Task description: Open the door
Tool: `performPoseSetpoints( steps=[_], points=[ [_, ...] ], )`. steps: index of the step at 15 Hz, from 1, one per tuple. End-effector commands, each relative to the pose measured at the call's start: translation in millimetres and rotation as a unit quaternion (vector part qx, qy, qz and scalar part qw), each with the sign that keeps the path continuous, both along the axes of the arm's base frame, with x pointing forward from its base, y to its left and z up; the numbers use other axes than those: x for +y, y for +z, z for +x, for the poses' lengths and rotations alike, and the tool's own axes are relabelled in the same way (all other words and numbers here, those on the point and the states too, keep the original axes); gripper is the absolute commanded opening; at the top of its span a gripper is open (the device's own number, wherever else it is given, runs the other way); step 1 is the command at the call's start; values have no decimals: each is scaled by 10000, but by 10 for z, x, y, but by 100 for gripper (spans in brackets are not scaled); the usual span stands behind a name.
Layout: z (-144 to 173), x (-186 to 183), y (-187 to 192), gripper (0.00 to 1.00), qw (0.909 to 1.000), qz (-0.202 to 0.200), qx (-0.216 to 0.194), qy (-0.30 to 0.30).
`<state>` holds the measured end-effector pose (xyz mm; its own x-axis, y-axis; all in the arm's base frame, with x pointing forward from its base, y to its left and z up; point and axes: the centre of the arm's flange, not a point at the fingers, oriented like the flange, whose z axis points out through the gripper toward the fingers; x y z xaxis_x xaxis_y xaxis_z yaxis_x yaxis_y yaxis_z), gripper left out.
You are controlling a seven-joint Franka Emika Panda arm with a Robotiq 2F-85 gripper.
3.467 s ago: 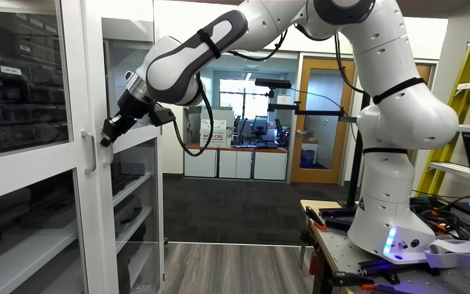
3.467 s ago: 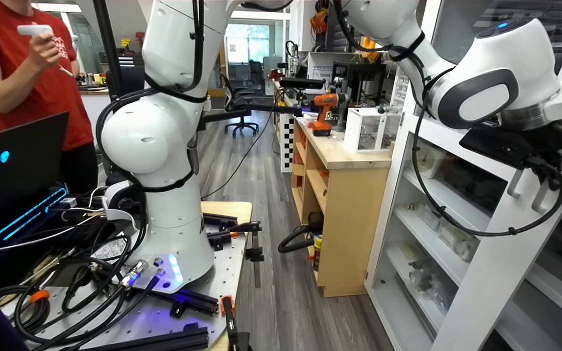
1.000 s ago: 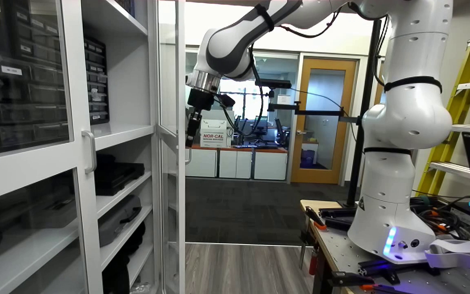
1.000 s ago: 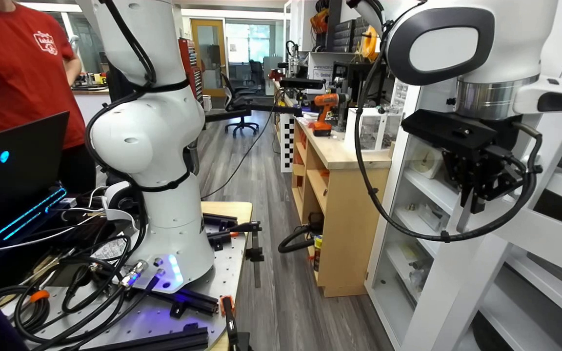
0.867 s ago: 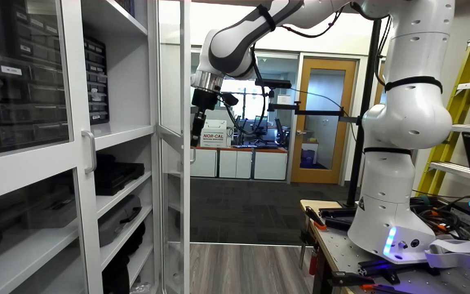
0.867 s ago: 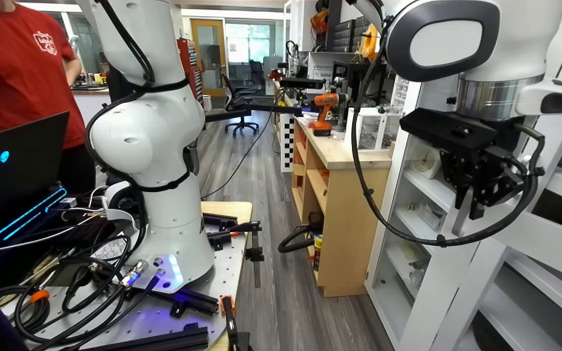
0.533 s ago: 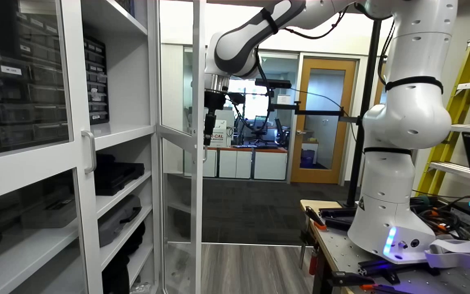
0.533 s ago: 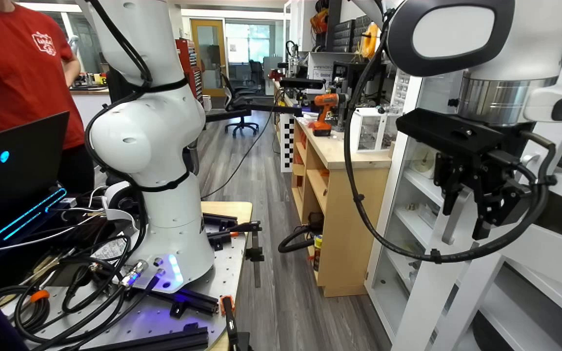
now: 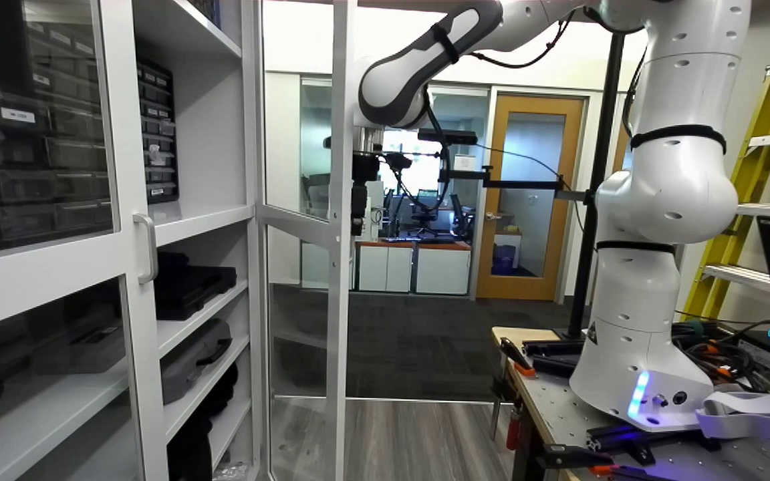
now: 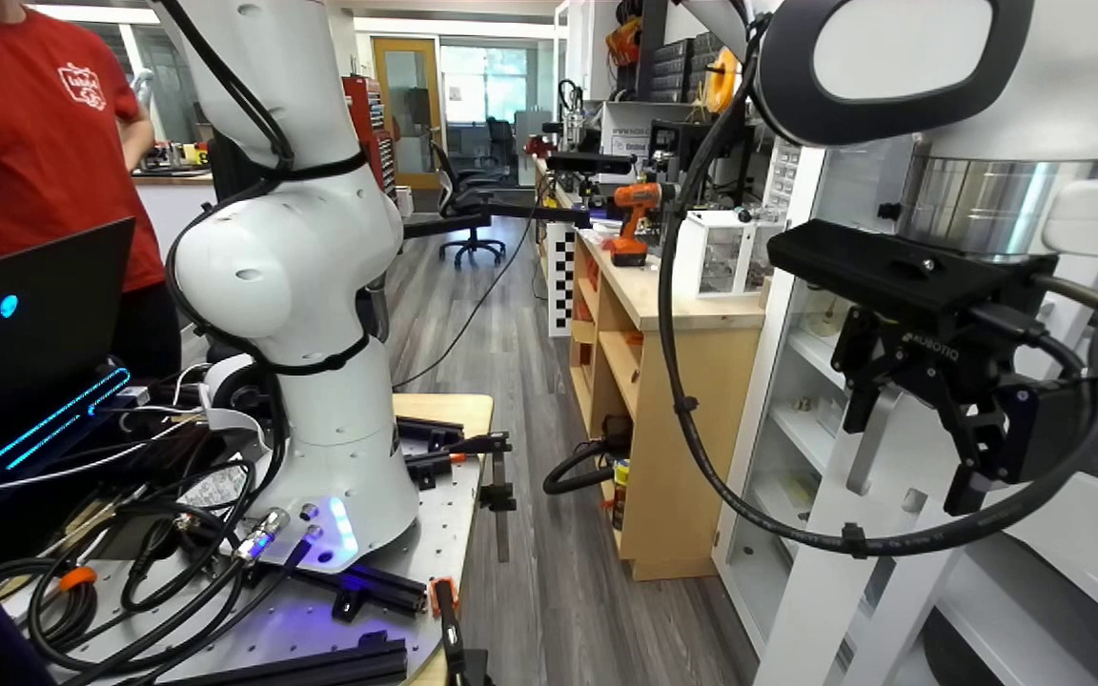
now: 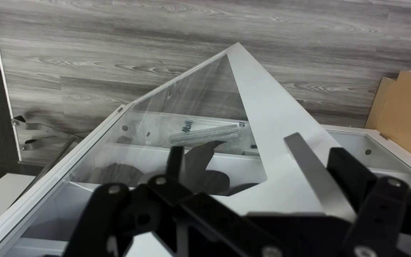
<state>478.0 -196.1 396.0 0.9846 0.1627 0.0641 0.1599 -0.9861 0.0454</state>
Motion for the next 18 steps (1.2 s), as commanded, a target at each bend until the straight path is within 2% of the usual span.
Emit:
performPoseSetpoints(
  steps=[1,4,5,9,14,18],
  points=[
    [16,-325,242,100,9995,-300,-85,46],
    [14,-340,245,100,9995,-299,-34,137],
    [23,-99,181,100,9994,-340,-53,96],
    [-15,232,133,100,9993,-317,139,134],
    [-67,319,126,100,9972,-631,399,-2],
    [-165,368,71,100,9961,-477,630,-388]
  ],
)
